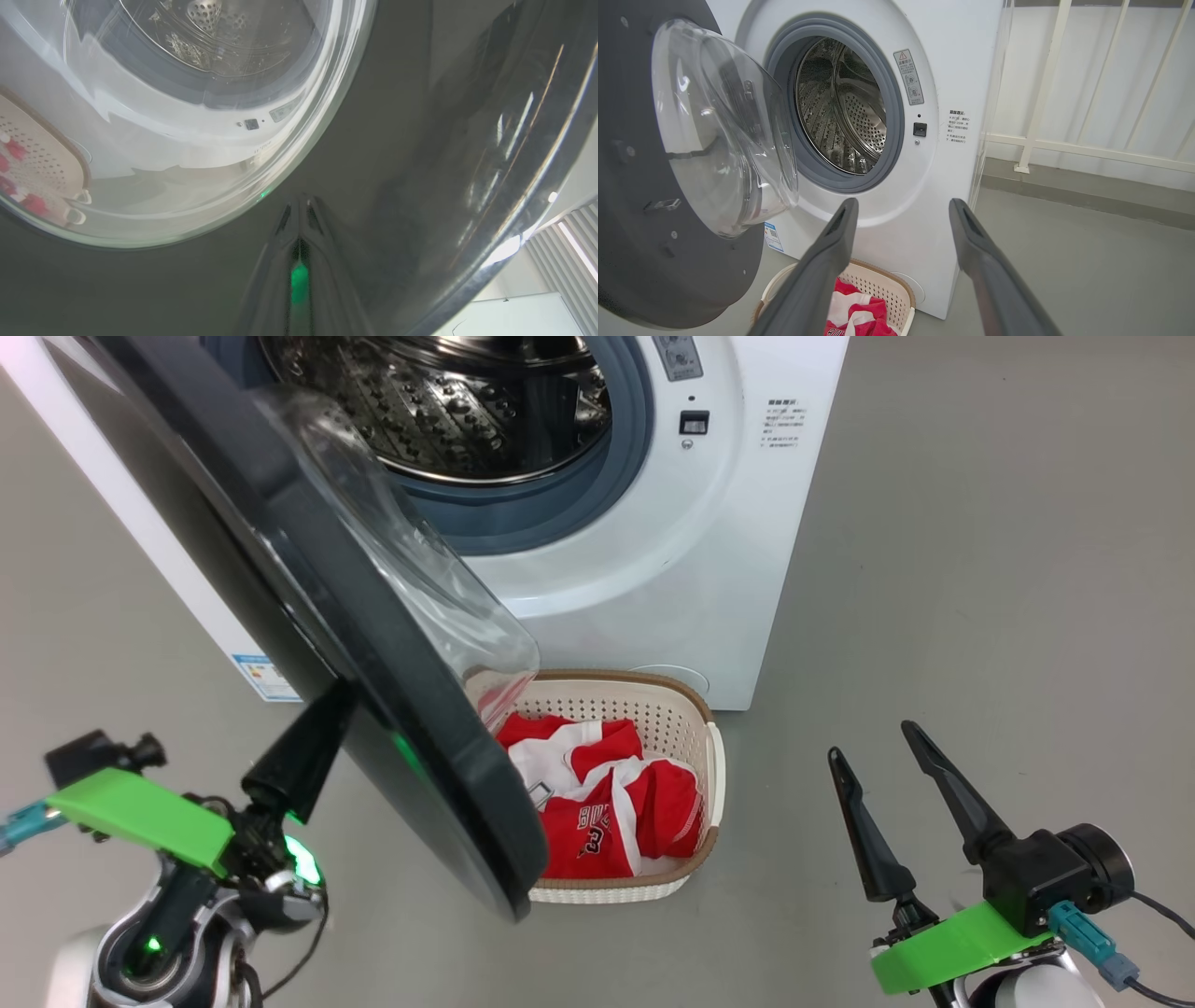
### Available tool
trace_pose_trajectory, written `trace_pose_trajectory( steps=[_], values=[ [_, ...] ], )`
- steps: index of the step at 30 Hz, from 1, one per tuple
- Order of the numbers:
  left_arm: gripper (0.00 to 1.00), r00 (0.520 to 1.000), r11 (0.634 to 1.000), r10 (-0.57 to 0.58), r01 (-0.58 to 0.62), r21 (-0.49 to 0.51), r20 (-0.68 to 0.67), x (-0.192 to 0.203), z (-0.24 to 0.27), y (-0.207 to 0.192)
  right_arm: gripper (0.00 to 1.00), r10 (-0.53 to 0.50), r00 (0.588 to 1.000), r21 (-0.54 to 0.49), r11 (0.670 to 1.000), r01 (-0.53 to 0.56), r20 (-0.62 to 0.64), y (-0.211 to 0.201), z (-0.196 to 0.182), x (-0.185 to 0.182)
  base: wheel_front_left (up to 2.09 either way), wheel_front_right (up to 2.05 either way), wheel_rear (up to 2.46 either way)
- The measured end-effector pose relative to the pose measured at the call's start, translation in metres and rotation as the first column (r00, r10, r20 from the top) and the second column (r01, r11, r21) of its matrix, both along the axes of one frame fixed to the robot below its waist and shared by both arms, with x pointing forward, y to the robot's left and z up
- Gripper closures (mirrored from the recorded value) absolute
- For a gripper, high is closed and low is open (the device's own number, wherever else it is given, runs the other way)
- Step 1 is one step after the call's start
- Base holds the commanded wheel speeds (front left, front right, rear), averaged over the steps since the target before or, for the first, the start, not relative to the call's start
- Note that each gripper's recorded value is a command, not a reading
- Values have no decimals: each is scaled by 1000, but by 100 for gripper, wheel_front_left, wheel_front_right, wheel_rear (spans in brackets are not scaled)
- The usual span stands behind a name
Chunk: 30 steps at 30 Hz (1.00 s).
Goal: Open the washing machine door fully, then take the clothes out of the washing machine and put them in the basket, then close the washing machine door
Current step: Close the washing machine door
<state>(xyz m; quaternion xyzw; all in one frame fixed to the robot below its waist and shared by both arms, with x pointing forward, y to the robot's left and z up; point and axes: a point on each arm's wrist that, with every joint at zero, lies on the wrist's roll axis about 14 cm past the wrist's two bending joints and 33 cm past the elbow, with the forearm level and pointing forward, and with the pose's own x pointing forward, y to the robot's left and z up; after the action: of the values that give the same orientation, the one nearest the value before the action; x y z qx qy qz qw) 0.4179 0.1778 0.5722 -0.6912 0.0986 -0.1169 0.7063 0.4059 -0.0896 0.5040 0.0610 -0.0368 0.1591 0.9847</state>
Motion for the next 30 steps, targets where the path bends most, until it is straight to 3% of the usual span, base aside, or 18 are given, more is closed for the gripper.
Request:
trace_pose_trajectory(
  steps=[1,3,10,15,20,23,27,30],
  values=[
    [73,1000,1000,16,-16,8,7,1,1,2,0,-1,1000,4,1000,1,-1,0,0,0,0,0,0],
    [0,999,999,48,-48,23,22,1,2,9,0,-1,1000,5,1000,1,-2,0,0,0,0,0,0],
    [0,983,966,162,-176,188,89,3,7,33,0,-4,1000,6,1000,4,6,-1,2,2,0,0,0],
    [0,958,876,211,-274,396,195,1,15,47,0,-11,1000,5,1000,11,8,-3,3,2,0,0,0],
    [0,932,710,200,-350,611,302,-5,15,50,0,-26,1000,4,1000,26,17,-8,7,1,0,0,0],
    [0,919,589,174,-385,710,354,-10,12,49,0,-36,999,3,999,36,24,-12,9,0,0,0,0],
    [0,894,447,143,-441,778,425,-18,10,48,0,-55,998,3,998,55,35,-19,13,-2,0,0,0],
    [0,875,377,125,-478,793,468,-25,9,45,0,-71,996,2,997,71,44,-24,16,-3,0,0,0]
  ],
)
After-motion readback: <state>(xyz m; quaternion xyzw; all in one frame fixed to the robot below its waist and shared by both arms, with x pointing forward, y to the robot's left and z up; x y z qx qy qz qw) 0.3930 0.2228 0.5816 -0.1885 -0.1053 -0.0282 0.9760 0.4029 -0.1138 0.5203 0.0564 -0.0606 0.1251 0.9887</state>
